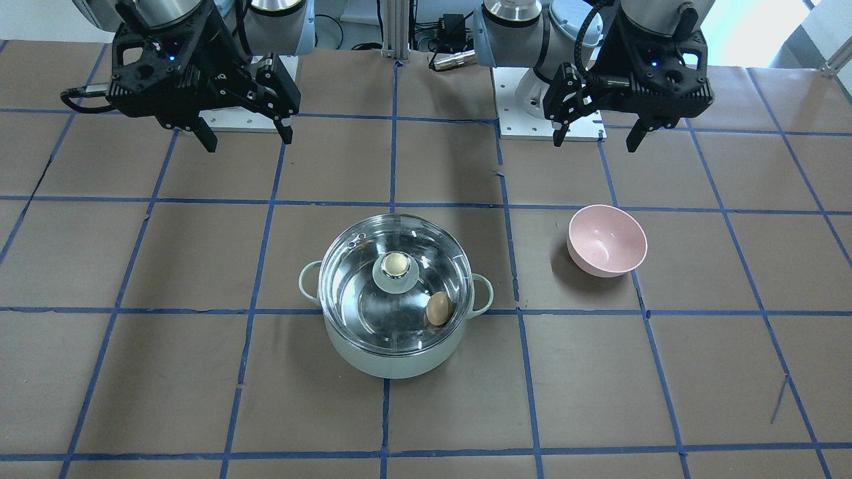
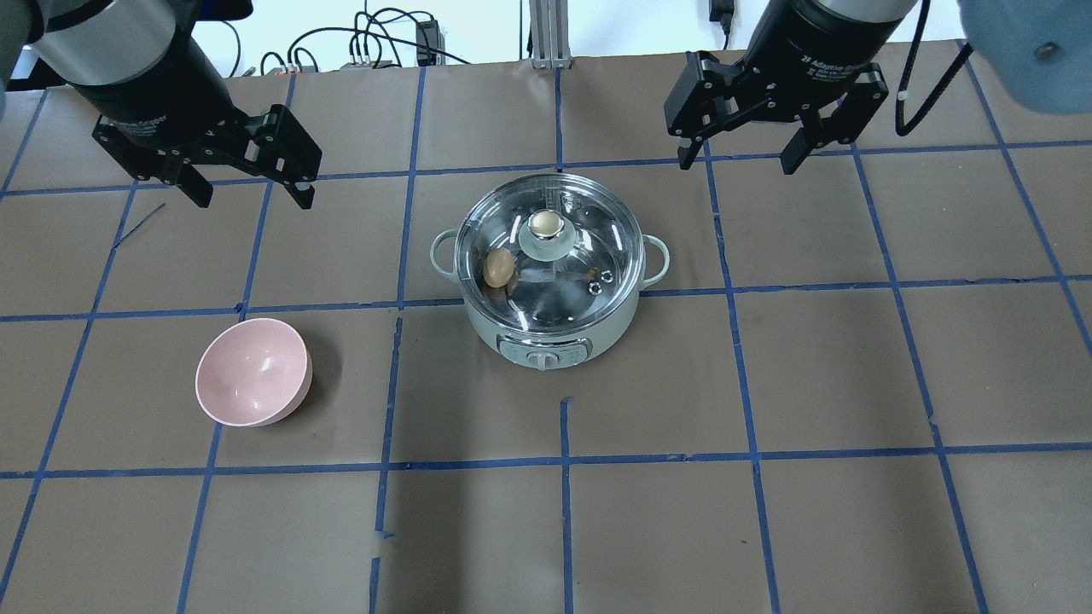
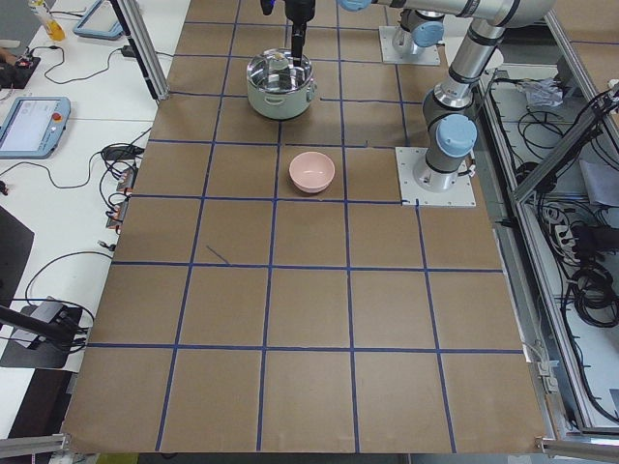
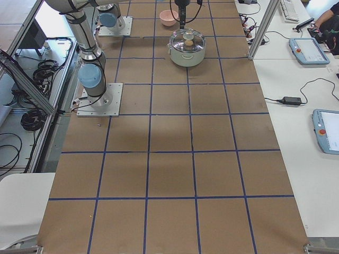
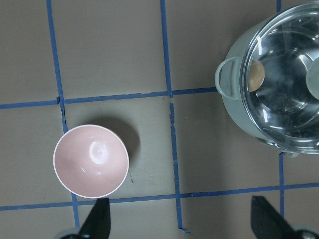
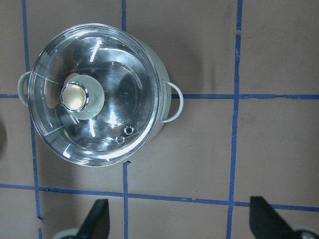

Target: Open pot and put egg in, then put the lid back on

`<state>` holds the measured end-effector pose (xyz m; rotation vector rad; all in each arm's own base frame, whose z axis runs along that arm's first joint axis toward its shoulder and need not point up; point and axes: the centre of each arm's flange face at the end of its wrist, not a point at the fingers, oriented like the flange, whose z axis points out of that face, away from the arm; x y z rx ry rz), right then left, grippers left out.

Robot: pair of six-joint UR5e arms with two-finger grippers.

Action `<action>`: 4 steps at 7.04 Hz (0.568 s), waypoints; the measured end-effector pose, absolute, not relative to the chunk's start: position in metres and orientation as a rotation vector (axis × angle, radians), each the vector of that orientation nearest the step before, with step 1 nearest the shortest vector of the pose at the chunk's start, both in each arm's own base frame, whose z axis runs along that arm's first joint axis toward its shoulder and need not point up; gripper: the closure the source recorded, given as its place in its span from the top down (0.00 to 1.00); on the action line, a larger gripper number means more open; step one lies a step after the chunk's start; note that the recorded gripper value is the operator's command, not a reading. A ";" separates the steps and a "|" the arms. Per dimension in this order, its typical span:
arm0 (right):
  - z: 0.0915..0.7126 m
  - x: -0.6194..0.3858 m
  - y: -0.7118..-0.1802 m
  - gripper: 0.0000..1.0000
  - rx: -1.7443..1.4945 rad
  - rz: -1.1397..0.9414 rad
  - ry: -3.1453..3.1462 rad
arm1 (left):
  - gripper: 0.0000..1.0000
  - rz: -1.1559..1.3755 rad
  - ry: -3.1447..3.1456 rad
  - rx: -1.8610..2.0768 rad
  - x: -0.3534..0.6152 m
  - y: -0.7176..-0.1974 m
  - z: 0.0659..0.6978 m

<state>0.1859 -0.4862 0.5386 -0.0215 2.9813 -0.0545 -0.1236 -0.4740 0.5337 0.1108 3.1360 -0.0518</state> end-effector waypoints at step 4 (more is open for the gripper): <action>0.545 0.178 -0.490 0.99 -0.020 -0.129 3.062 | 1.00 -0.059 3.135 0.113 -0.123 -0.475 0.534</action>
